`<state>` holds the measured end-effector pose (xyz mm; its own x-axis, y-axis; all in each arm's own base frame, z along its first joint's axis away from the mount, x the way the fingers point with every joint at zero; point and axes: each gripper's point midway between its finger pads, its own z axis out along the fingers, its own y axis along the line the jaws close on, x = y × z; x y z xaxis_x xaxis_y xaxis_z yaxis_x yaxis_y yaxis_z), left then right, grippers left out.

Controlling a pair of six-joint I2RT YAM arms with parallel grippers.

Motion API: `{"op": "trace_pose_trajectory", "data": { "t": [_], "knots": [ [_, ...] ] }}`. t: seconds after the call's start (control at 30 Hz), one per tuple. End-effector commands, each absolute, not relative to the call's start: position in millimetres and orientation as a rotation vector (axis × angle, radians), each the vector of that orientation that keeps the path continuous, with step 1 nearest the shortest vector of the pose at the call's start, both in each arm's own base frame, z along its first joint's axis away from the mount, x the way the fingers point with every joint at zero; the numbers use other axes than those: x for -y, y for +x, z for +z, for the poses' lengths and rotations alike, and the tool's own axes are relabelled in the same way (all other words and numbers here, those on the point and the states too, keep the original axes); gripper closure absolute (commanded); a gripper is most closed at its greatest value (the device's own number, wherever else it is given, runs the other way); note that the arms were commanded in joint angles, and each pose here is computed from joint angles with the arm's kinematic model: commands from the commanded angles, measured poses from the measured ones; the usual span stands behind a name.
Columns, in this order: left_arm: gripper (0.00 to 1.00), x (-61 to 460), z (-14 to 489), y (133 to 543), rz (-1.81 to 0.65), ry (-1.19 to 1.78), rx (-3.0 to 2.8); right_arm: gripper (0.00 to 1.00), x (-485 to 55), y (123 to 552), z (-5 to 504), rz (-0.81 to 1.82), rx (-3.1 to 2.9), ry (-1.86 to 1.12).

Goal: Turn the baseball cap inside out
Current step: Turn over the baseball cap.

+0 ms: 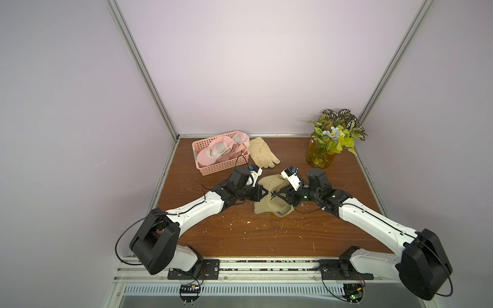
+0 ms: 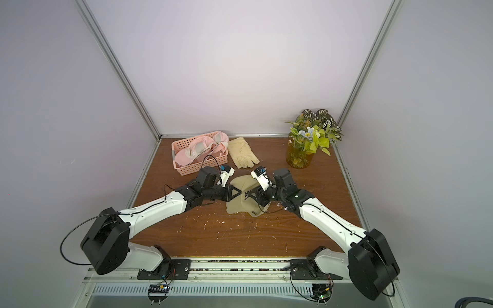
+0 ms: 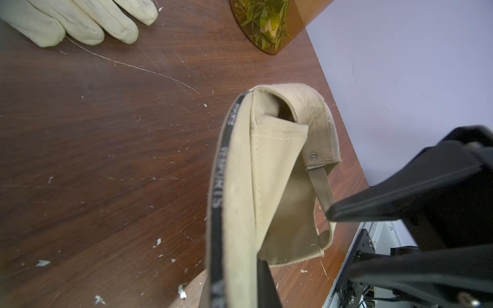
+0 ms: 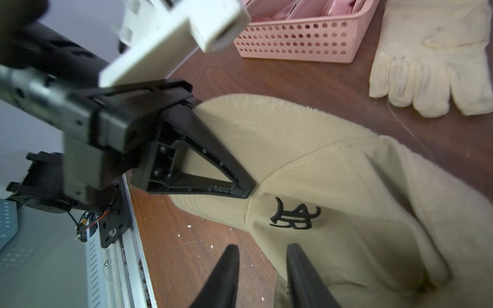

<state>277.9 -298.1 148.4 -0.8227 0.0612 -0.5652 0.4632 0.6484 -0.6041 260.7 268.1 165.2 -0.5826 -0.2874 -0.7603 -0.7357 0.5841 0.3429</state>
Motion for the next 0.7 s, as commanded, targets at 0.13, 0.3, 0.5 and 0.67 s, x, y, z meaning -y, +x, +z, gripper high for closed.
{"op": "trace_pose_trajectory", "data": {
  "t": [0.13, 0.3, 0.5, 0.67],
  "knots": [
    [1.0, 289.2, 127.0, 279.0, -0.991, 0.372, -2.428, 0.56, -248.4, 316.4, 123.0, 0.569, -2.302, -0.55],
    [1.0, 281.1, 115.4, 280.1, -0.932, 0.338, -2.455, 0.53, -214.3, 334.7, 90.5, 0.322, -2.412, -0.415],
    [1.0, 277.6, 98.3, 279.4, -0.893, 0.346, -2.487, 0.4, -215.6, 340.5, 78.2, 0.325, -2.416, -0.392],
    [1.0, 278.7, 86.6, 279.6, -0.888, 0.352, -2.508, 0.34, -220.6, 344.9, 71.2, 0.341, -2.423, -0.387]
  ]
}}
